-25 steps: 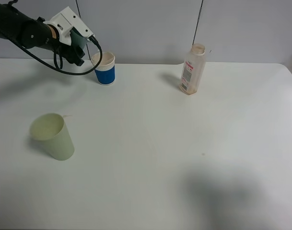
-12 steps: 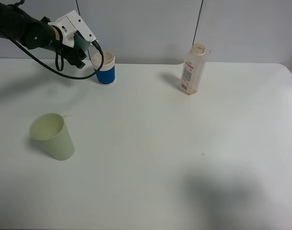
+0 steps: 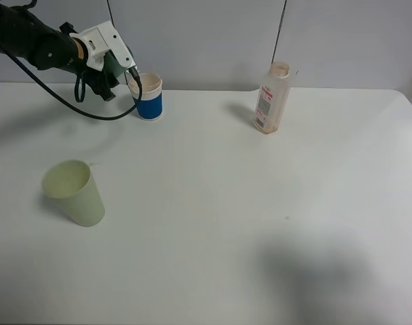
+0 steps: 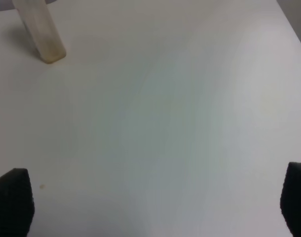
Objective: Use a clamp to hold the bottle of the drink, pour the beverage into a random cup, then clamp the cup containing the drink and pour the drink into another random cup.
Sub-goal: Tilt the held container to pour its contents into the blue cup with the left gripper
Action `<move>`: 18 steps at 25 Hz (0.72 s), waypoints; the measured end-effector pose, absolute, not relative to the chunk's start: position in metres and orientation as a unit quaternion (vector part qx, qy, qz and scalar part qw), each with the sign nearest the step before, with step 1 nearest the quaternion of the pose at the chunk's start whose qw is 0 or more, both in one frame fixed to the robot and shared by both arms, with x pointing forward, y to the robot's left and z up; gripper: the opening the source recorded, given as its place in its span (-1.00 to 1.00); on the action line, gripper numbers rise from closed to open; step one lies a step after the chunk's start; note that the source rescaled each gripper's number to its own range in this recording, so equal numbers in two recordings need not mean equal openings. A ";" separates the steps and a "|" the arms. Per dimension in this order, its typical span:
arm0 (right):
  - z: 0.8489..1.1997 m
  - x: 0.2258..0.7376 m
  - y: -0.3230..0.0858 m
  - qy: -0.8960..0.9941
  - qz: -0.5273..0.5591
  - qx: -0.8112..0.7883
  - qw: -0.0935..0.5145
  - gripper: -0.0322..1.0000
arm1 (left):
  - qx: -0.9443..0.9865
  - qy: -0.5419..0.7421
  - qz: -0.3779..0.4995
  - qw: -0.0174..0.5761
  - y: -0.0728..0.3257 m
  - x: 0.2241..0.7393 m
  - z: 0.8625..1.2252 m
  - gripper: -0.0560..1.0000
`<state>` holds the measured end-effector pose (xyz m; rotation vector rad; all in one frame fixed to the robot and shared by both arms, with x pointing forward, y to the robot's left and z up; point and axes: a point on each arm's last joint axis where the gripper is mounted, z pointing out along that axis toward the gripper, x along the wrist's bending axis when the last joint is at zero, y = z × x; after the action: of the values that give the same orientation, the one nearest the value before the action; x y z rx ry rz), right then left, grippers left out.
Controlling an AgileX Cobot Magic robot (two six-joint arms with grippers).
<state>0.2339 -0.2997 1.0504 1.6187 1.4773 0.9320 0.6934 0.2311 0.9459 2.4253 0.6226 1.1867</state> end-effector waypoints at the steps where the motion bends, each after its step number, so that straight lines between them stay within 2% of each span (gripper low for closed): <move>1: 1.050 0.234 -0.300 0.576 0.363 0.631 0.371 1.00 | 0.862 0.216 0.421 0.180 0.231 0.693 0.946 -0.89; 18: 1.050 0.234 -0.300 0.576 0.363 0.631 0.371 1.00 | 0.866 0.213 0.426 0.151 0.234 0.703 0.954 -0.89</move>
<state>0.2339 -0.2997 1.0504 1.6187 1.4773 0.9320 0.7032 0.2342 0.9539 2.4874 0.6120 1.2239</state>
